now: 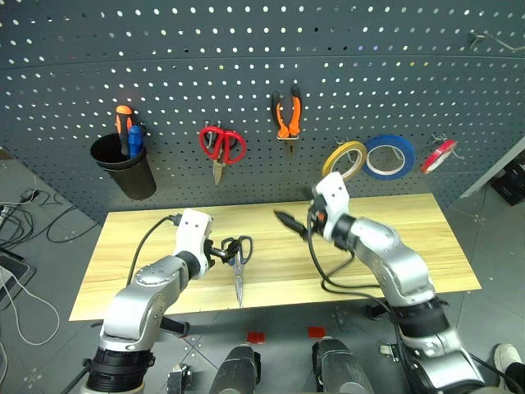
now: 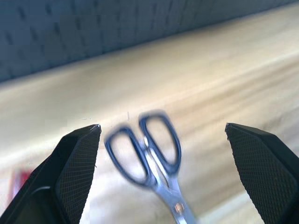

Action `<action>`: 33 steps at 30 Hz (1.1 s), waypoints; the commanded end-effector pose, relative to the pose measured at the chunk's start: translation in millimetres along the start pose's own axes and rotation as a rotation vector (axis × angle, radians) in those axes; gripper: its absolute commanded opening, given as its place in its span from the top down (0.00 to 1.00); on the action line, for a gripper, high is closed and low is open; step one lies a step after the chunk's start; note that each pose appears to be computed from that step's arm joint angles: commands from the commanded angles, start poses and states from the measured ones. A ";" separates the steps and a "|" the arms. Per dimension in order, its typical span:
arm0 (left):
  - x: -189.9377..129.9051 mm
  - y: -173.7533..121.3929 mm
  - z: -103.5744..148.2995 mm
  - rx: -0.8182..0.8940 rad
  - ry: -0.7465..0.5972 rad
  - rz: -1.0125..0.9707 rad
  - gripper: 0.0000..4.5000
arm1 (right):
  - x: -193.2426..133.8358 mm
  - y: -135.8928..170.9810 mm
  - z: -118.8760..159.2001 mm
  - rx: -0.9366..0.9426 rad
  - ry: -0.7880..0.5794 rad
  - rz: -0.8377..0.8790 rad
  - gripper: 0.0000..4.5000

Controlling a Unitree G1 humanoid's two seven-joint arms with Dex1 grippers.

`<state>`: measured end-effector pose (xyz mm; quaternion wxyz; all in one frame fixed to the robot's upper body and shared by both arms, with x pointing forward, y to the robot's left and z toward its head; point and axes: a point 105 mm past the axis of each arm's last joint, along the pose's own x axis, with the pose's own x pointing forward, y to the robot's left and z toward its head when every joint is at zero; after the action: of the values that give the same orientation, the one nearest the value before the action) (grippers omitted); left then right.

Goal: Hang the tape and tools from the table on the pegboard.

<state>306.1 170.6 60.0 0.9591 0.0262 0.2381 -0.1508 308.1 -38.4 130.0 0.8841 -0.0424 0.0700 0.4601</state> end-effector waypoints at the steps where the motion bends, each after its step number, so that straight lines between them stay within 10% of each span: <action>1: 3.4 -3.1 -13.1 -0.012 0.076 0.059 0.00 | -16.1 38.6 3.6 -0.002 0.042 0.193 0.01; 27: 55.8 -22.7 -80.1 -0.290 0.420 0.328 0.00 | -36.9 52.4 0.0 0.104 0.119 0.280 0.01; 33: 56.5 -23.7 -89.6 -0.274 0.468 0.334 0.41 | -41.2 50.9 2.6 0.174 0.123 0.293 0.00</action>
<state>320.6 143.0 -24.7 0.9045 -0.0323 0.4220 0.0525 245.8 -42.0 126.6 0.8033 0.0169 0.1880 0.5649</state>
